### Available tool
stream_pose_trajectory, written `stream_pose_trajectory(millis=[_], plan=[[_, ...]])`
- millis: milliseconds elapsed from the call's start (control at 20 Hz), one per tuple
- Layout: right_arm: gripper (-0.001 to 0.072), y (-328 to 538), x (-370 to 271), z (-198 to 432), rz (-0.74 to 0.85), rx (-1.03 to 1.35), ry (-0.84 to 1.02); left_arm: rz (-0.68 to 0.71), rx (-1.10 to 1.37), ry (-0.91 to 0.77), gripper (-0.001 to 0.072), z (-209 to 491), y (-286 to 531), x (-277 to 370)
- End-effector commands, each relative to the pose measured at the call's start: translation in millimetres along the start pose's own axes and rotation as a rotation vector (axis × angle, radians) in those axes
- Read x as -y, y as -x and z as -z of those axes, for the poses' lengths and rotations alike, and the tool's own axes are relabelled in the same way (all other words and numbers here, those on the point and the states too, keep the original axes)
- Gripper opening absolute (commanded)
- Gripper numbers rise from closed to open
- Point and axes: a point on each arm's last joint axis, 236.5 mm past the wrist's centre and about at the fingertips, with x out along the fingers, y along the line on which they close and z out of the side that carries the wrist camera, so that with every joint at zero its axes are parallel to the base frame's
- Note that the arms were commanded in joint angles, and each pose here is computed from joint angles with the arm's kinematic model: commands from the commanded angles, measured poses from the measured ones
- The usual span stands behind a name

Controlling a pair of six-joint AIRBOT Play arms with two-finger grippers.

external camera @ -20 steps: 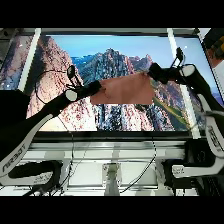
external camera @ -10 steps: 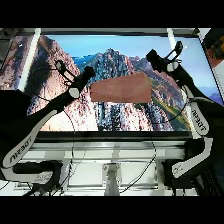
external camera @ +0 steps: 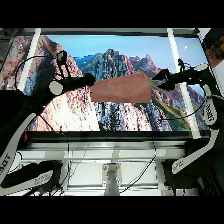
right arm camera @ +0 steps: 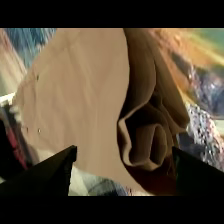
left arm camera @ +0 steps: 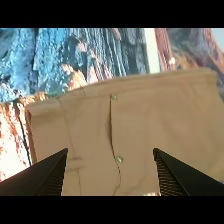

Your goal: Fold the clothes and pants, and hang the long-sleeved shirts on hangers.

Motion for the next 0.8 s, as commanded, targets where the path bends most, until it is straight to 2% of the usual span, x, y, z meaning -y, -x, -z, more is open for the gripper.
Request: stream_pose_trajectory(millis=[0,350,600,700,750], plan=[[0.0675,-7,3,27,-0.048,-0.152,0.034,0.008,-0.041,-0.052,0.0622,6,14,6],[0.0679,-51,16,49,0.027,-0.264,0.049,0.009,-0.057,-0.055,0.0622,10,14,6],[0.0677,-90,14,39,0.064,-0.225,0.046,0.008,-0.059,-0.054,0.0622,11,13,5],[0.0669,-102,11,46,0.068,-0.250,0.058,0.008,-0.059,-0.054,0.0622,11,13,5],[0.0630,-105,9,48,0.072,-0.254,0.068,0.008,-0.059,-0.054,0.0622,11,13,5]])
